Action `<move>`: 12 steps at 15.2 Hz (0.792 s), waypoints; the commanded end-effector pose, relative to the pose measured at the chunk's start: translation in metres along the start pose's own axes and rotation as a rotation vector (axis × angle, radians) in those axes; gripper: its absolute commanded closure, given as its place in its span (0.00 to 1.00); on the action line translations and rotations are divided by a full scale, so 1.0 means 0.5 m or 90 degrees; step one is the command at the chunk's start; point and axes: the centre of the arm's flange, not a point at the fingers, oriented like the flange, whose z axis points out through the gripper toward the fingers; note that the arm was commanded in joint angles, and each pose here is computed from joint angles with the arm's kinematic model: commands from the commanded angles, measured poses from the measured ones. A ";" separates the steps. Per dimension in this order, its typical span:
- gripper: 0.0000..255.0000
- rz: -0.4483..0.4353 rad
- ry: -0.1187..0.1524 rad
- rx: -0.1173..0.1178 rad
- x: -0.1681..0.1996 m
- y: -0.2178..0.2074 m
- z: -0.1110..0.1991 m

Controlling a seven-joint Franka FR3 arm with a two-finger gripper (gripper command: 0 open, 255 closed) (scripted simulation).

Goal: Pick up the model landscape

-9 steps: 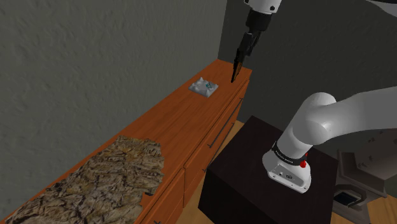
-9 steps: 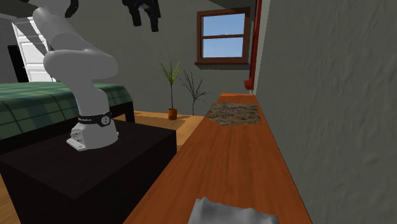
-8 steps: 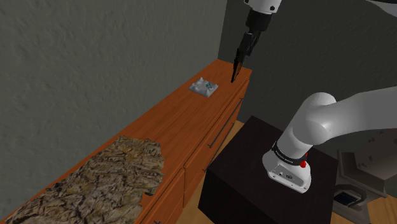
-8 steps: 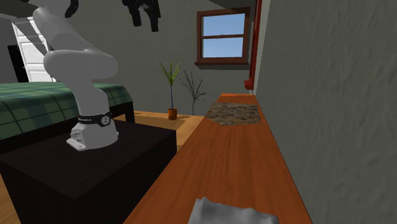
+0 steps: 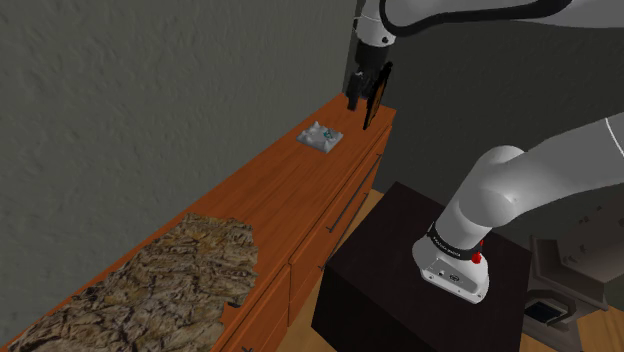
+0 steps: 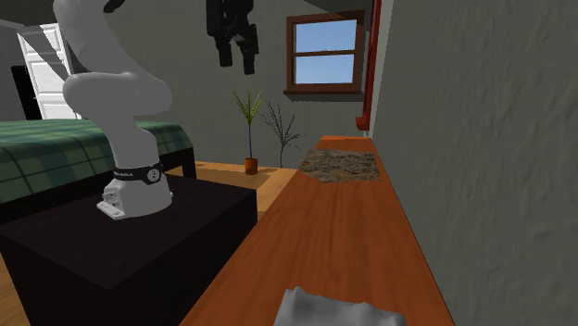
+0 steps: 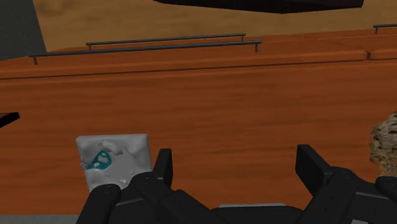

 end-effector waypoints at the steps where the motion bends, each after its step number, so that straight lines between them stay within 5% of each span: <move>1: 0.00 0.001 -0.003 -0.017 0.032 0.001 0.045; 12: 0.00 0.010 -0.027 -0.107 0.224 0.043 0.260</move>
